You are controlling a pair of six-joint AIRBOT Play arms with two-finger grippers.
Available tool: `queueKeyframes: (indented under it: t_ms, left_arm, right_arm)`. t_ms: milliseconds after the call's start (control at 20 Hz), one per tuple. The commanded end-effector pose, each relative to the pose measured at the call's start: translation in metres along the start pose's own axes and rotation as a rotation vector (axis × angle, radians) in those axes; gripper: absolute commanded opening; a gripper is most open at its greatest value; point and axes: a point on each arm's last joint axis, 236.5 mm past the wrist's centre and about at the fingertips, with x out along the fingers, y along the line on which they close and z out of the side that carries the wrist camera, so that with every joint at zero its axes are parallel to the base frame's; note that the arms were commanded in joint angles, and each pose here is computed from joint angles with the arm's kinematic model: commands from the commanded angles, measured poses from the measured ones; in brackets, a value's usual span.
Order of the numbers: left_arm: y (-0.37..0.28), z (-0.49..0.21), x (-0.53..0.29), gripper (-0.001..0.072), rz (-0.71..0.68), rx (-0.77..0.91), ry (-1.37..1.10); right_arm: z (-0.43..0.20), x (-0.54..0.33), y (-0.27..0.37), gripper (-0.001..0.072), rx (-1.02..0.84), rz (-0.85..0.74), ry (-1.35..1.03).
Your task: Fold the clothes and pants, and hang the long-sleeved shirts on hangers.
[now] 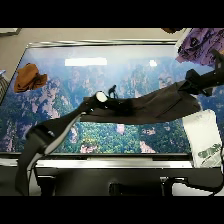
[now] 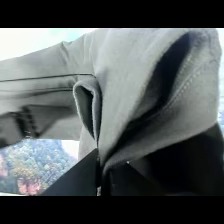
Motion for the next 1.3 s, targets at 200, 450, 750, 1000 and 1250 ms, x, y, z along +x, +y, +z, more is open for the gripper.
queueKeyframes:
  t_ms: [200,450,750,1000,1250]
  left_arm:
    - [-0.047,-0.012,0.061,0.0014,-0.115,-0.085,-0.04]
    - [-0.056,-0.012,0.065,0.0014,-0.152,-0.094,-0.048]
    - [-0.021,0.048,-0.04,0.0013,0.0,0.021,-0.041]
    - [0.053,0.108,-0.23,0.0015,0.421,0.158,-0.175]
    - [0.09,0.112,-0.386,0.0016,0.556,0.096,-0.275]
  right_arm:
    - [0.012,-0.033,0.005,0.0027,-0.005,-0.049,-0.077]
    - [0.013,-0.033,0.005,0.0028,-0.005,-0.05,-0.082]
    - [0.025,-0.03,0.02,0.0027,0.05,-0.018,-0.135]
    - [0.005,0.003,0.102,0.0027,0.008,0.051,-0.114]
    - [-0.041,0.051,0.189,0.0027,-0.045,0.081,-0.077]
